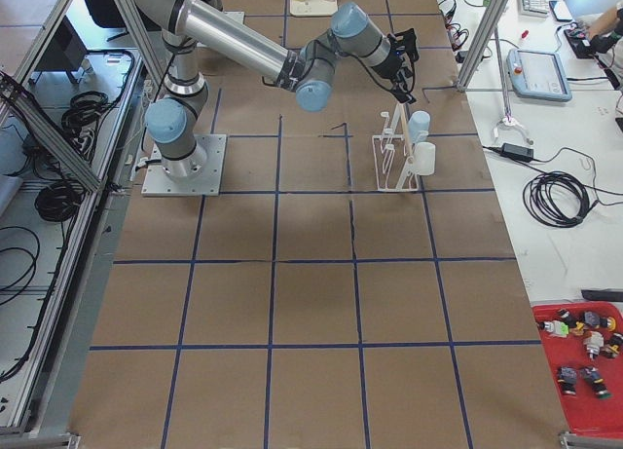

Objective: Transfer IKEA cup to right arm and place on rack

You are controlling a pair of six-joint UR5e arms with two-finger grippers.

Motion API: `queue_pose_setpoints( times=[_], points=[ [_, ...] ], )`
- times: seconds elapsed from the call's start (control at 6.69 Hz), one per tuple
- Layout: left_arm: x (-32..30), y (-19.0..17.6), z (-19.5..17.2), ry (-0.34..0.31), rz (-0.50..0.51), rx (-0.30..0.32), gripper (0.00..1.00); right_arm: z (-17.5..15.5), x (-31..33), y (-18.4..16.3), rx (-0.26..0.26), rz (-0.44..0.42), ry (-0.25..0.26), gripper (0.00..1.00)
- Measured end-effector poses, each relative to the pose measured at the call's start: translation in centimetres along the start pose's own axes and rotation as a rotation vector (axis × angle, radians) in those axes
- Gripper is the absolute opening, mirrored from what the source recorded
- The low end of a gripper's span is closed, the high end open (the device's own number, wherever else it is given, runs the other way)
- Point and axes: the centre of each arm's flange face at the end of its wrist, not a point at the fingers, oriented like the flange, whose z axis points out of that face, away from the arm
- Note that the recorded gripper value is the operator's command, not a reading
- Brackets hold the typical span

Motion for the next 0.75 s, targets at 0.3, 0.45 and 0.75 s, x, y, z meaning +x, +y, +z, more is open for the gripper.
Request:
queue_pose_setpoints(
  times=[0.3,0.45,0.75],
  points=[
    [0.0,0.0,0.0,0.000,0.001,0.000,0.99,-3.2,-3.4,1.0,-0.205,-0.012,0.011,1.00],
    [0.0,0.0,0.0,0.000,0.001,0.000,0.99,-5.5,-4.9,1.7,-0.308,-0.016,0.007,1.00],
    [0.0,0.0,0.0,0.000,0.003,0.001,0.99,-10.7,-6.4,4.0,-0.483,-0.009,0.006,1.00]
  ],
)
